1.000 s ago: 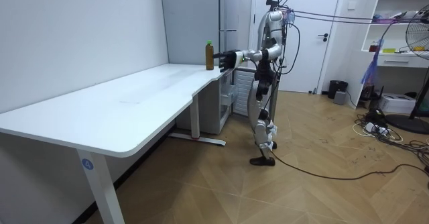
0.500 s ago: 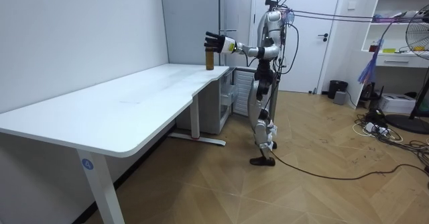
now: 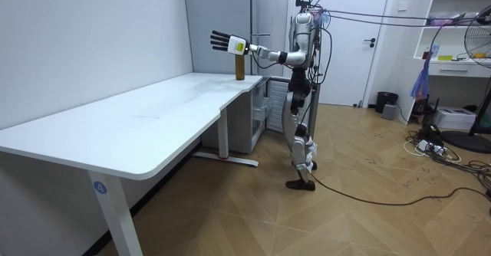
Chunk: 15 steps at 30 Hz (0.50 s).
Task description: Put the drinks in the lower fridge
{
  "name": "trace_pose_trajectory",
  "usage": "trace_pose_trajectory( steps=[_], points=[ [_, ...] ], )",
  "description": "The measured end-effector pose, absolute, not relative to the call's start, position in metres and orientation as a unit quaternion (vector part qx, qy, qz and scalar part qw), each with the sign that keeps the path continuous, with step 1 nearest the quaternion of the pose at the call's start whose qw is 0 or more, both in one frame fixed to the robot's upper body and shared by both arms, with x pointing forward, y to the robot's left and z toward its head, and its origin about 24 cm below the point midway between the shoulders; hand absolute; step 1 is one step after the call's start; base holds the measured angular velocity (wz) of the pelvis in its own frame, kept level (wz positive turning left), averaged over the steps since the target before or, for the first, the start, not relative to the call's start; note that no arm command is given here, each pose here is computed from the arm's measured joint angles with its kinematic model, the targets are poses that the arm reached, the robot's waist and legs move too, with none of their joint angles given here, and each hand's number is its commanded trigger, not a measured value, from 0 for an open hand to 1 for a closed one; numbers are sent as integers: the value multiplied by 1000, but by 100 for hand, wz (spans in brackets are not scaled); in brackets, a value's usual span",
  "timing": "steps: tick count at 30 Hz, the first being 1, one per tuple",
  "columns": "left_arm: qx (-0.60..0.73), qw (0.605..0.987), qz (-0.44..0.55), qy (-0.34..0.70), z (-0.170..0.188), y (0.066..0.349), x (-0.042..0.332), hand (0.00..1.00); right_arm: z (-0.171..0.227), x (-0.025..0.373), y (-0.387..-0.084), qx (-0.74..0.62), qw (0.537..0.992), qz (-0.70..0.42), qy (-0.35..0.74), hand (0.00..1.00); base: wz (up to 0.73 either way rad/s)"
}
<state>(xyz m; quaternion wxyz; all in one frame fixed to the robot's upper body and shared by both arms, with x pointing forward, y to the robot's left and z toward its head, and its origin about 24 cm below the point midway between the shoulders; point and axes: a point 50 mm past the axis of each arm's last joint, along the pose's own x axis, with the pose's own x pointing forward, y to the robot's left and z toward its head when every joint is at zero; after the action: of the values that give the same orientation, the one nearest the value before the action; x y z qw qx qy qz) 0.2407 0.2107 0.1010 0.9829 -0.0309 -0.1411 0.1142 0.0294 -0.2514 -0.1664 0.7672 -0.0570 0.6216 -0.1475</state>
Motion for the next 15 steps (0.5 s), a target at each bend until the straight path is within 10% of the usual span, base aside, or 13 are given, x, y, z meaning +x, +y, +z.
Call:
trace_pose_trajectory(
  steps=[15],
  points=[
    [-39,998,44,-26,65,207,250,0,-167,32,-247,-65,765,-159,620,0,-15]
  ],
)
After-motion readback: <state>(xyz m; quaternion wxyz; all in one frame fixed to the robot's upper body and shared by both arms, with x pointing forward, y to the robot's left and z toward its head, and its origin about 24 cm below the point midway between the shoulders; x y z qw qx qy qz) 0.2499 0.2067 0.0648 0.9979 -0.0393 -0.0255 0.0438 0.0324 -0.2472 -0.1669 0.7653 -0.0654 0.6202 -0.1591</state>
